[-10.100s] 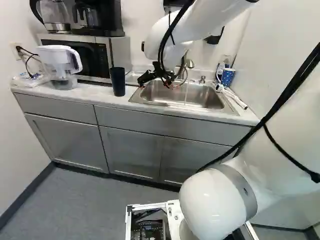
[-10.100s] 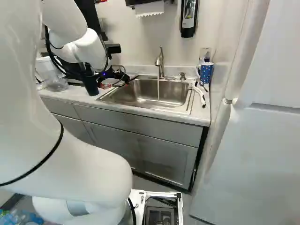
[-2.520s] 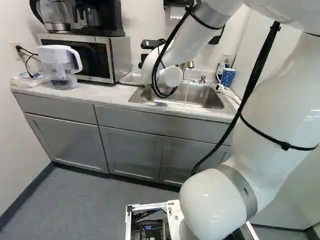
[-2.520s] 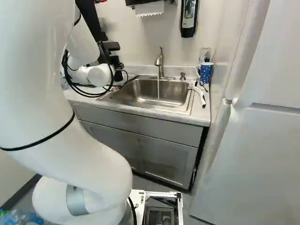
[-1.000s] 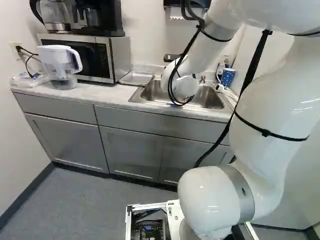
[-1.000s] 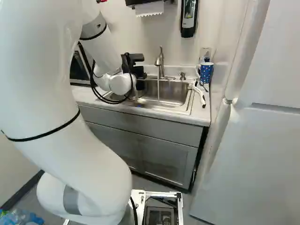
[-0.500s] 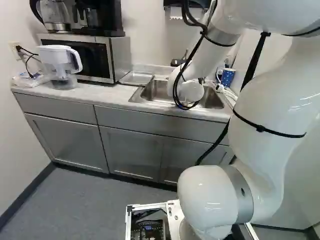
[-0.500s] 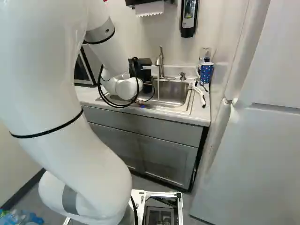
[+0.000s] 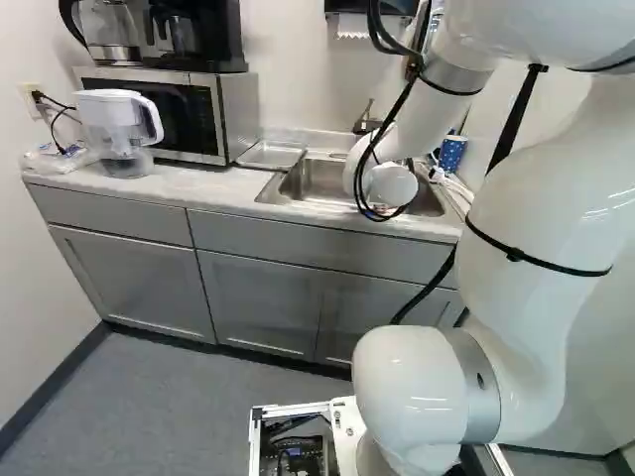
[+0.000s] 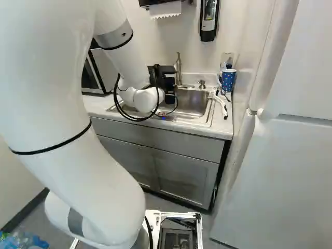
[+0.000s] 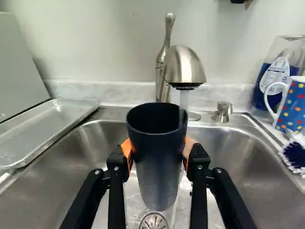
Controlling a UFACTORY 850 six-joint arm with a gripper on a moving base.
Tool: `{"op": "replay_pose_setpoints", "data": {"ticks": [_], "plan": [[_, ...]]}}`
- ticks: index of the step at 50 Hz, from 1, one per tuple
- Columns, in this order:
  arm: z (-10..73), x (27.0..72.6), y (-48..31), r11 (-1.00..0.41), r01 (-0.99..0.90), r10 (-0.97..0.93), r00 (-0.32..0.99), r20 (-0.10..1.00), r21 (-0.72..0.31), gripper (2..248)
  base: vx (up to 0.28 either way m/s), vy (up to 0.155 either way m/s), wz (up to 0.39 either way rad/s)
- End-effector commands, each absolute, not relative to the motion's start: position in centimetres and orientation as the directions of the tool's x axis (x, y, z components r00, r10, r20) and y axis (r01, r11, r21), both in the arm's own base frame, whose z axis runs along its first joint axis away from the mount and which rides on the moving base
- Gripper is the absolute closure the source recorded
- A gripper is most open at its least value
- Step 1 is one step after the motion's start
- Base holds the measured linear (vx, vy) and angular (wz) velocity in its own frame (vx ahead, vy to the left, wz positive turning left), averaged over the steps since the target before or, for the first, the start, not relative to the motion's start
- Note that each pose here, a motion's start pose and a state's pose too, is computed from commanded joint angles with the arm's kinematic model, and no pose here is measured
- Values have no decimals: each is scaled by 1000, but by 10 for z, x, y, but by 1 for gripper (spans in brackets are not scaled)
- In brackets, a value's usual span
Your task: Rinse the cup and place it in the tray
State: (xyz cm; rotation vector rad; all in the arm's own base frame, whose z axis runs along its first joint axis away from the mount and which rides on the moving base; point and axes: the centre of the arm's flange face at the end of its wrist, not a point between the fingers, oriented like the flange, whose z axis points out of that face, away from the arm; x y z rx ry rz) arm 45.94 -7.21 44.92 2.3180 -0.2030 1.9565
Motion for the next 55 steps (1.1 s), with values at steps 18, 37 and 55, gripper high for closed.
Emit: {"op": "replay_pose_setpoints", "data": {"ticks": [18,37,55], "plan": [[449,454,-83,-981,-192,-41,164,986,-9,128,0,0,0],[449,454,-83,-981,-192,-41,164,986,-9,128,0,0,0],[449,454,-83,-981,-192,-41,164,986,-9,128,0,0,0]]}}
